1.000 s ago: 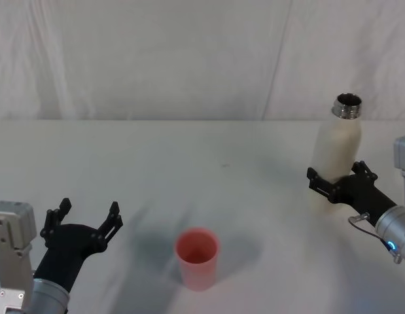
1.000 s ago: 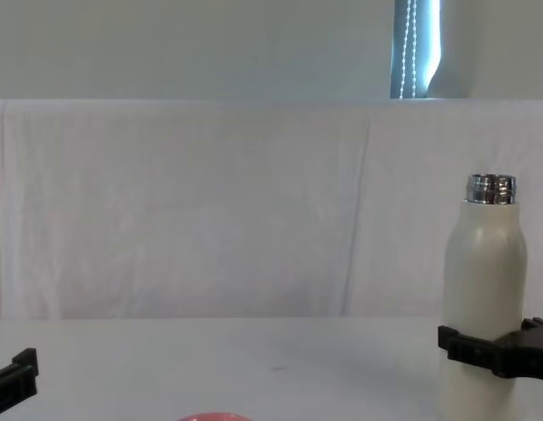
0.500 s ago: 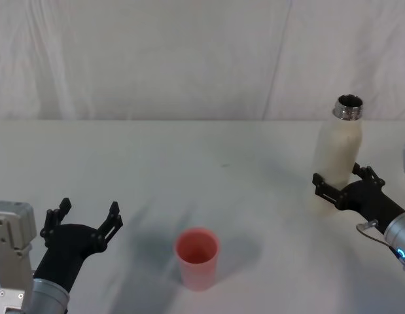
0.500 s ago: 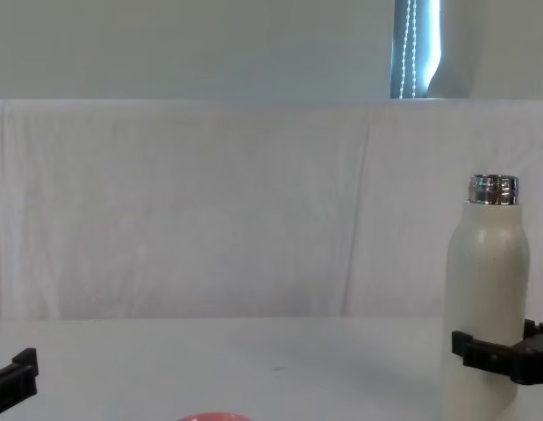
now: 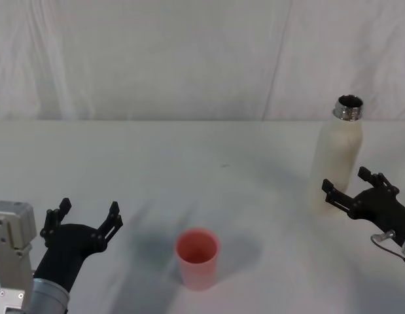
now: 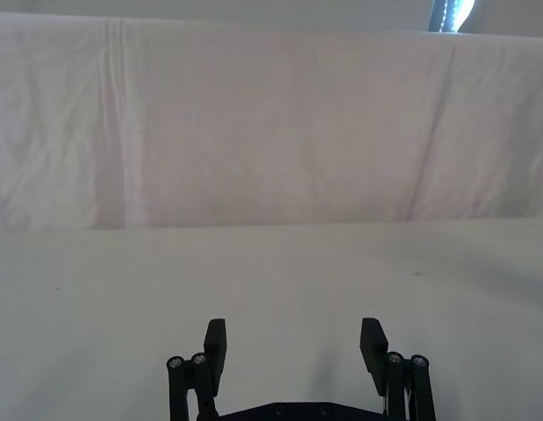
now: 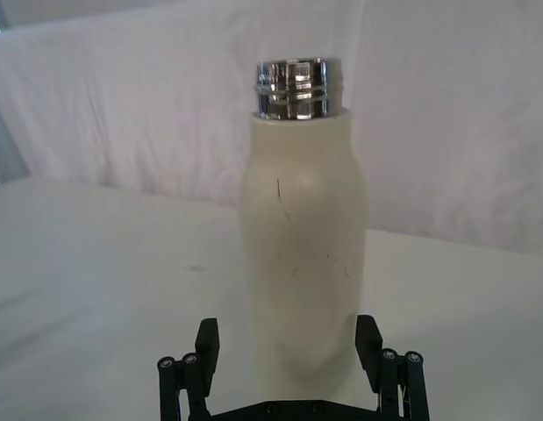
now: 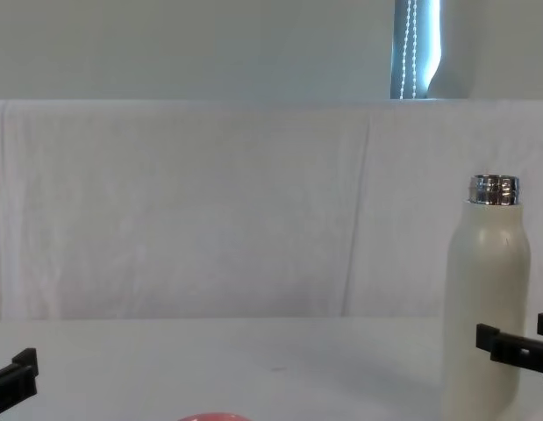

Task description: Grasp the thermos with one hand and pour water into the cup lid.

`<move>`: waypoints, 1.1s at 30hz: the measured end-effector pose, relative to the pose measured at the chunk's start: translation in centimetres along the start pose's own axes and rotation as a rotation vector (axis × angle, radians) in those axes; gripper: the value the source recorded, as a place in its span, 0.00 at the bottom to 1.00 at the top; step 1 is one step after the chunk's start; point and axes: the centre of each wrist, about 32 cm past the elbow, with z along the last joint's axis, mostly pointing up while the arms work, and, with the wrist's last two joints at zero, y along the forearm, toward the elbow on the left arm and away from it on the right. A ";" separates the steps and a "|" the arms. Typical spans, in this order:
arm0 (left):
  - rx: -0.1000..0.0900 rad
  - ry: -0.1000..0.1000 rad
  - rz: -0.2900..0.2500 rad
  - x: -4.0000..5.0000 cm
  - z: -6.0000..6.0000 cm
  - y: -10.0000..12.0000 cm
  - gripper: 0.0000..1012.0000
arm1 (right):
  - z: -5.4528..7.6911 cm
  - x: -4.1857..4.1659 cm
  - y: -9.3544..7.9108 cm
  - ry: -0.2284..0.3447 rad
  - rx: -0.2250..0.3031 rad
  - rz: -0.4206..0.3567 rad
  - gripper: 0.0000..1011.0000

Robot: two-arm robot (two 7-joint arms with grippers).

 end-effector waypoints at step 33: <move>0.000 0.000 0.000 0.00 0.0 0.0 0.99 | -1.6 -3.82 -3.6 0.020 0.077 0.092 0.99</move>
